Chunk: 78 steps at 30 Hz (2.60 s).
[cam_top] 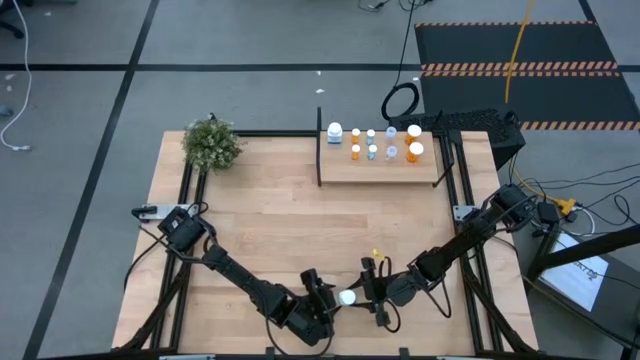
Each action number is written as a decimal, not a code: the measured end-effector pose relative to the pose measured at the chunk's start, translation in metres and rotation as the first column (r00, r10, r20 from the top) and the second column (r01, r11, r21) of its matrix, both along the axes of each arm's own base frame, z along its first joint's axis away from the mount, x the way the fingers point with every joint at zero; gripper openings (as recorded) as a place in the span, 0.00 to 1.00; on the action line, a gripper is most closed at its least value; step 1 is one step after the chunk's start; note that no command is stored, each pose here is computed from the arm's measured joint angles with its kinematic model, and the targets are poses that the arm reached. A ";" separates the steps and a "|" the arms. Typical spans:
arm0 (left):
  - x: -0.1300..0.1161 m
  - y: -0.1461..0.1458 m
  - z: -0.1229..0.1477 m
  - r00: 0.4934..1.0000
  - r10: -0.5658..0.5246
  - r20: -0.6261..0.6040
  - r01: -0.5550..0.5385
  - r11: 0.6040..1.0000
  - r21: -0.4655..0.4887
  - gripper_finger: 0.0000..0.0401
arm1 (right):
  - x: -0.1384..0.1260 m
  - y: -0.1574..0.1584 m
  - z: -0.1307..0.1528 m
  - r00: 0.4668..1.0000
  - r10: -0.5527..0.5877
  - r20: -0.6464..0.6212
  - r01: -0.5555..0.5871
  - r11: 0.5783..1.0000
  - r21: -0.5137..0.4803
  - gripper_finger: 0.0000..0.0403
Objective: Pick and place medicine bottles onto shelf by color
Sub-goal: Put the white pill bottle on the shelf aligned with the other white pill bottle
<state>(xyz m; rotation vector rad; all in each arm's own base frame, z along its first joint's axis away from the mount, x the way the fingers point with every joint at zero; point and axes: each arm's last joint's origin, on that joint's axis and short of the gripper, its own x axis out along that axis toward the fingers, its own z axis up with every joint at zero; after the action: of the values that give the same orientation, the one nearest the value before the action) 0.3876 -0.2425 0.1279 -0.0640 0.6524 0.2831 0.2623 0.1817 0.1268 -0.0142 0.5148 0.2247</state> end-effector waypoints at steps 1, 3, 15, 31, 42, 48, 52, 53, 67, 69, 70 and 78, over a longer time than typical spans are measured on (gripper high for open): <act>0.000 0.000 0.000 1.000 -0.001 0.000 0.001 1.000 0.002 0.68 | 0.000 0.000 0.000 1.000 0.001 0.001 -0.001 1.000 0.001 0.48; 0.001 0.001 0.000 1.000 -0.001 0.002 0.001 1.000 0.005 0.68 | 0.000 0.000 0.000 1.000 0.002 -0.003 -0.002 1.000 -0.001 0.51; 0.002 0.001 0.001 1.000 -0.004 0.017 0.004 1.000 0.003 0.68 | 0.002 0.001 0.001 1.000 0.005 -0.018 -0.005 1.000 -0.026 0.52; -0.006 -0.009 0.016 0.997 -0.078 0.016 0.077 0.996 0.052 0.68 | 0.003 -0.002 -0.001 1.000 0.003 -0.031 -0.005 0.998 -0.056 0.42; -0.032 0.005 0.030 0.976 -0.062 -0.208 0.104 0.974 0.201 0.68 | -0.002 -0.046 0.060 0.998 -0.065 0.010 0.066 0.993 -0.095 0.43; -0.027 0.025 0.027 0.956 -0.033 -0.291 0.105 0.966 0.238 0.68 | -0.013 -0.097 0.108 0.987 -0.126 0.104 0.138 0.984 -0.116 0.43; -0.017 0.040 0.020 0.957 -0.058 -0.284 0.120 0.971 0.205 0.68 | -0.019 -0.134 0.129 0.979 -0.138 0.152 0.155 0.983 -0.101 0.43; -0.016 0.044 0.017 0.957 -0.066 -0.283 0.126 0.971 0.202 0.68 | -0.020 -0.143 0.132 0.978 -0.138 0.158 0.155 0.983 -0.102 0.43; -0.059 0.119 0.039 0.999 -0.038 0.014 0.036 0.994 0.099 0.68 | -0.002 -0.244 0.163 0.973 -0.170 0.156 0.196 0.965 -0.172 0.44; -0.072 0.129 0.043 0.996 -0.032 0.084 0.025 0.997 0.079 0.68 | 0.002 -0.256 0.165 0.978 -0.154 0.144 0.177 0.970 -0.168 0.44; -0.078 0.133 0.044 0.992 -0.027 0.120 0.019 0.998 0.066 0.68 | 0.005 -0.263 0.166 0.979 -0.148 0.137 0.170 0.971 -0.168 0.44; -0.109 0.145 0.031 0.967 -0.016 0.254 0.015 1.000 0.007 0.68 | 0.026 -0.315 0.181 0.984 -0.168 0.063 0.178 0.959 -0.219 0.44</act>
<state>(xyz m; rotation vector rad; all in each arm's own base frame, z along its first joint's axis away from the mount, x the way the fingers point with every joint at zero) 0.2788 -0.0978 0.1591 -0.0889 0.3971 0.2563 0.2888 -0.1330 0.3078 -0.1929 0.4927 -0.0061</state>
